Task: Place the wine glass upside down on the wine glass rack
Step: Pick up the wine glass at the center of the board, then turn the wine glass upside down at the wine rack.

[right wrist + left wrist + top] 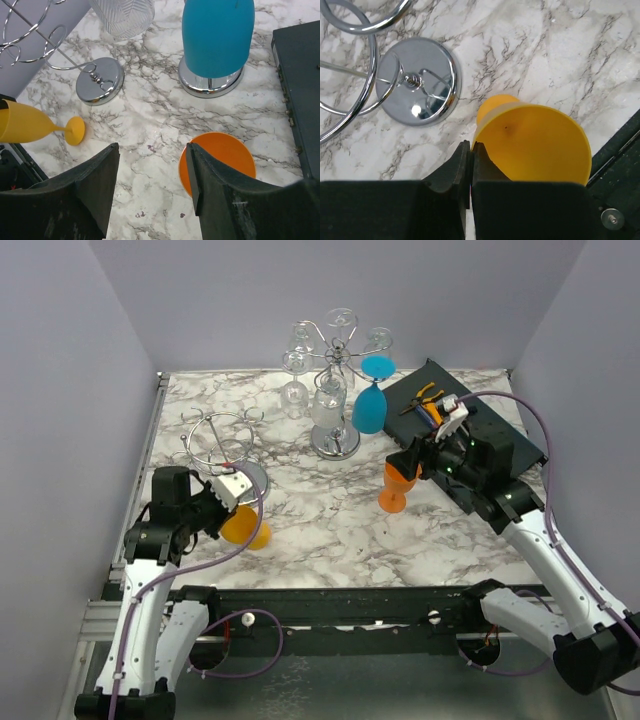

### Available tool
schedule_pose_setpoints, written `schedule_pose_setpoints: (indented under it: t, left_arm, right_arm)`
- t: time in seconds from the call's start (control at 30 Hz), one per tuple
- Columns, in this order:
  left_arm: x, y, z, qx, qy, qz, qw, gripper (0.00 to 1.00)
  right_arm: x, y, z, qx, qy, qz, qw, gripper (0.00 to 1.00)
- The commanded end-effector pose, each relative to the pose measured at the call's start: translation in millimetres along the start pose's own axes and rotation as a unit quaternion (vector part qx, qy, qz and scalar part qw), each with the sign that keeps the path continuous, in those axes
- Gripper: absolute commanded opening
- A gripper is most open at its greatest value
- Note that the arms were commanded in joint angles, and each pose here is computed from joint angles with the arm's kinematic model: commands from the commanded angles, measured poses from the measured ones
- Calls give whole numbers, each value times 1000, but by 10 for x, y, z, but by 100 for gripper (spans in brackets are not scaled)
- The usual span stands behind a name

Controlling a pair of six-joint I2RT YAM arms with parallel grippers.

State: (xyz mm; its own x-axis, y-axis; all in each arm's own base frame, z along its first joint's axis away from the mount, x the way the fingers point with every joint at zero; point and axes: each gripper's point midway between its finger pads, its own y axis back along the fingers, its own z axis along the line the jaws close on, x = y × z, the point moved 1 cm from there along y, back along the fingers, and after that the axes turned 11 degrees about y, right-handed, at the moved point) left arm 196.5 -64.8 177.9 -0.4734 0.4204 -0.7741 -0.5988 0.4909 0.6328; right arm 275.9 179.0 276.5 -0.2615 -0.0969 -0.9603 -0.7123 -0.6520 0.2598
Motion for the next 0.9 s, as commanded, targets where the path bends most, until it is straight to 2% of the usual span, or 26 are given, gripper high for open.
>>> schedule_pose_setpoints:
  t: [0.0,0.2,0.37,0.53,0.63,0.87]
  left_arm:
    - [-140,146,-290,61,-75,-57,994,0]
    - [-715,524,-559,108,-138,-163,971,0]
    - [-1407,1058,-847,151,-201,-281,926,0]
    - [-1996,1477,-903,137,-235,-379,884,0]
    - [-2184,1581,-878,126,-251,-404,871,0]
    - [-2325,1629,-836,118,-270,-414,861,0]
  right_arm:
    - [-166,-24,92,-29,8,-13,999,61]
    - [-336,-51,216,-68,-3,-30,997,66]
    - [-605,-146,437,-137,-12,-40,990,72]
    - [-833,-292,788,-192,-2,-44,980,77]
    - [-968,-332,1031,-229,-6,-55,972,79]
    - [-1085,-419,1371,-258,-13,-64,964,78]
